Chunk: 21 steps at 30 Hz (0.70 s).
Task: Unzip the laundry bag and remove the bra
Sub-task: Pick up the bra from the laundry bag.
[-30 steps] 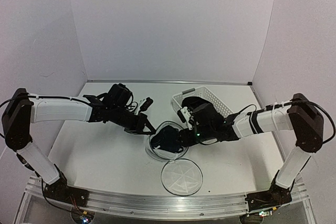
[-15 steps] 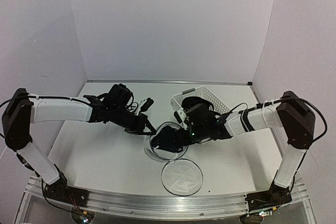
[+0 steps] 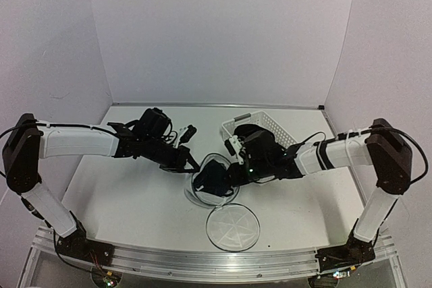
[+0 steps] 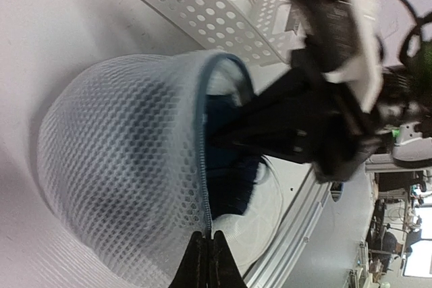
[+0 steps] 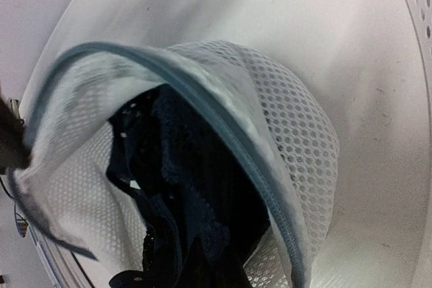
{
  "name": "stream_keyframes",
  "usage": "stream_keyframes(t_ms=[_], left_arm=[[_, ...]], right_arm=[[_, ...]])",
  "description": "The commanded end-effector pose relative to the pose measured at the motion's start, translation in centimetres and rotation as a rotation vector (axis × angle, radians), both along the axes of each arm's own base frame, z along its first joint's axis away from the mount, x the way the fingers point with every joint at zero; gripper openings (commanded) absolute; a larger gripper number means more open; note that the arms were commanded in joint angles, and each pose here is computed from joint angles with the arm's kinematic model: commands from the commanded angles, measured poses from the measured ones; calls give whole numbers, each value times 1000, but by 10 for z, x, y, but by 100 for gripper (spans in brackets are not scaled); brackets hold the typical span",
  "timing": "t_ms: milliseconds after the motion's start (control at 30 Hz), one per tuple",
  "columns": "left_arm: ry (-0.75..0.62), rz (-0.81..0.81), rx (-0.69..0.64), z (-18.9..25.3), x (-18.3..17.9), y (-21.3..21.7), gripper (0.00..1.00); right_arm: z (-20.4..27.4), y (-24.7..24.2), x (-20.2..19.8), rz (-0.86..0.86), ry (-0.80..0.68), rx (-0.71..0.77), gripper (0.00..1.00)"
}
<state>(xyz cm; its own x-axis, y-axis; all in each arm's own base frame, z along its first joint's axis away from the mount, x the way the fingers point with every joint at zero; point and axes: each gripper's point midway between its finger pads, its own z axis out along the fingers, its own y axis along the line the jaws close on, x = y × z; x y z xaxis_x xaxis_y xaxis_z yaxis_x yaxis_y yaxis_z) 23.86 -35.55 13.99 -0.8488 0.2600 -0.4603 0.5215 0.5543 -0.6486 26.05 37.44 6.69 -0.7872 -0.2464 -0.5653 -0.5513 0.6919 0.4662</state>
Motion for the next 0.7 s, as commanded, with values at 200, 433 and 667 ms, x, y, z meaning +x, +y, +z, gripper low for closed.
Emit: stream_keyframes(t_ms=[200,433,667], left_arm=[[-120,168,-4,35,40,13,0],[-120,248,-13,45,61,25,0],[-141,298,-59,69,75,39,0]], right_arm=[[91,-3,-22,176,-279,180,0],[113,-8,-40,260,-333,231,0],[105,-8,-59,379,-292,194,0]])
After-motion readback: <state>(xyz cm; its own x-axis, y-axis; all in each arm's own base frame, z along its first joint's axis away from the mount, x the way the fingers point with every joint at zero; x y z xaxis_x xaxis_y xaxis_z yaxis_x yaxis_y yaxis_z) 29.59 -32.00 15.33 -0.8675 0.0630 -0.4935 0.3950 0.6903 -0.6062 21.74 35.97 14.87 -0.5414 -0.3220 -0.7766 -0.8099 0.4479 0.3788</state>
